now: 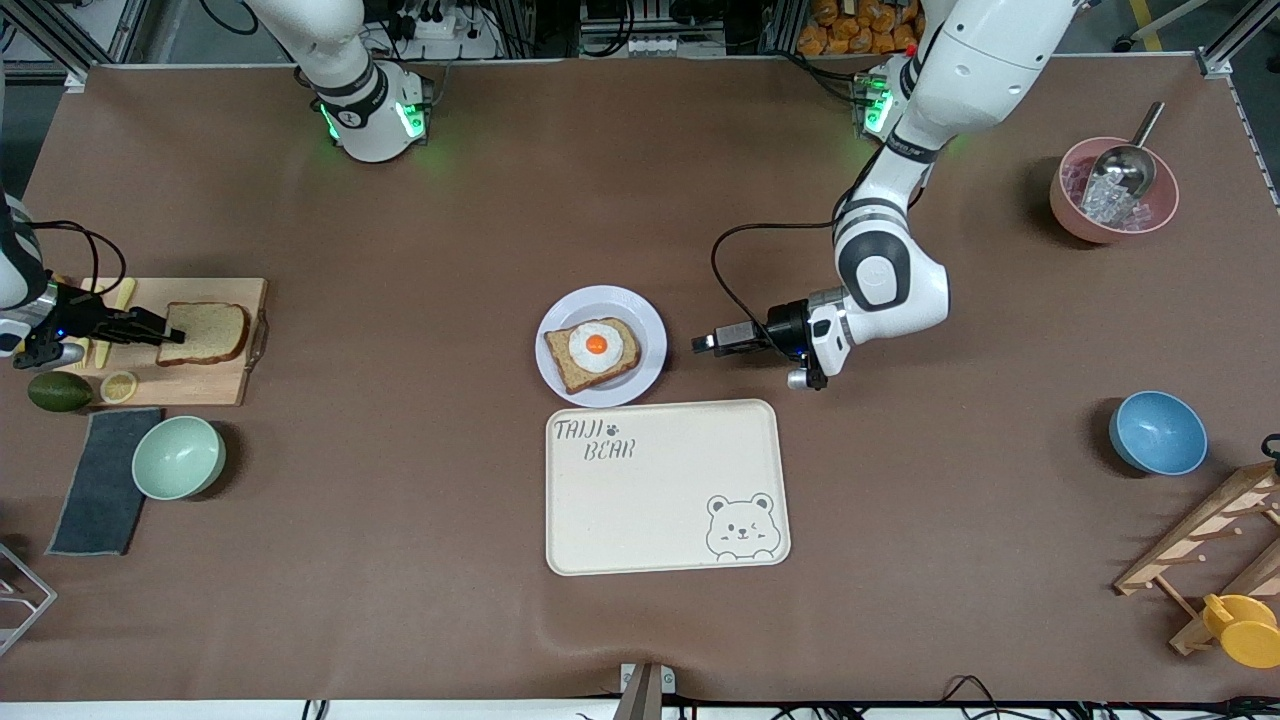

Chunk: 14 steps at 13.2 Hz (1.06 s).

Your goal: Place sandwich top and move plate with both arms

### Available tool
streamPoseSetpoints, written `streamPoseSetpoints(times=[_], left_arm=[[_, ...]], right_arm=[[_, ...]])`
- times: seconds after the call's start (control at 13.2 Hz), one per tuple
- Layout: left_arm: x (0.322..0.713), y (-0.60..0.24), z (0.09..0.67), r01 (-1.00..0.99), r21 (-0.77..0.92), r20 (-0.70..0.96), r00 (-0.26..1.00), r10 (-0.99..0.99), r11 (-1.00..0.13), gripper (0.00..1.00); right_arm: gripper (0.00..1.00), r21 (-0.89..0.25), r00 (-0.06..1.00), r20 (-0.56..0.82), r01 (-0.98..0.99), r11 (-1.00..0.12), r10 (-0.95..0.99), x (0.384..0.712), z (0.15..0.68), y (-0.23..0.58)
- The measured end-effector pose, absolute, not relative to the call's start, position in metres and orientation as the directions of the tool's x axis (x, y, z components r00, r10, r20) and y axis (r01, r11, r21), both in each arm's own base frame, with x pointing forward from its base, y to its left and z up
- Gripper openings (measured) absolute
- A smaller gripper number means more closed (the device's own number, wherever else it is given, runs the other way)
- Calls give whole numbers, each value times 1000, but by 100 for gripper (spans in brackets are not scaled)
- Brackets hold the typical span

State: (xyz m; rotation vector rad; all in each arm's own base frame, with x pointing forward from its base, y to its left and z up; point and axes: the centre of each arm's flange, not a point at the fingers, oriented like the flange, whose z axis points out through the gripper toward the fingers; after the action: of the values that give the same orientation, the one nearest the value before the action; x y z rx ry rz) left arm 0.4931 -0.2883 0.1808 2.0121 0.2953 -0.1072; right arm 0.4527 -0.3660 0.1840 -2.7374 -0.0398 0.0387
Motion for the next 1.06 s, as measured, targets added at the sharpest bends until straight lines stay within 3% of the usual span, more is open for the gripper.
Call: streamPoseSetpoints(times=[0.08, 0.3, 0.61, 1.06], left_arm=[[494, -288, 181, 255, 872, -205, 965, 161, -418, 100], [495, -285, 181, 257, 872, -204, 965, 168, -418, 100], [499, -278, 181, 262, 872, -203, 962, 180, -415, 100], [508, -272, 186, 259, 877, -193, 961, 196, -405, 100]], right_arm=[[33, -393, 999, -20, 24, -919, 34, 453, 184, -366], [11, -393, 999, -19, 26, -919, 36, 453, 185, -367], [11, -425, 998, -24, 43, -904, 59, 460, 192, -364], [9, -508, 994, -49, 60, -859, 98, 497, 242, -355]])
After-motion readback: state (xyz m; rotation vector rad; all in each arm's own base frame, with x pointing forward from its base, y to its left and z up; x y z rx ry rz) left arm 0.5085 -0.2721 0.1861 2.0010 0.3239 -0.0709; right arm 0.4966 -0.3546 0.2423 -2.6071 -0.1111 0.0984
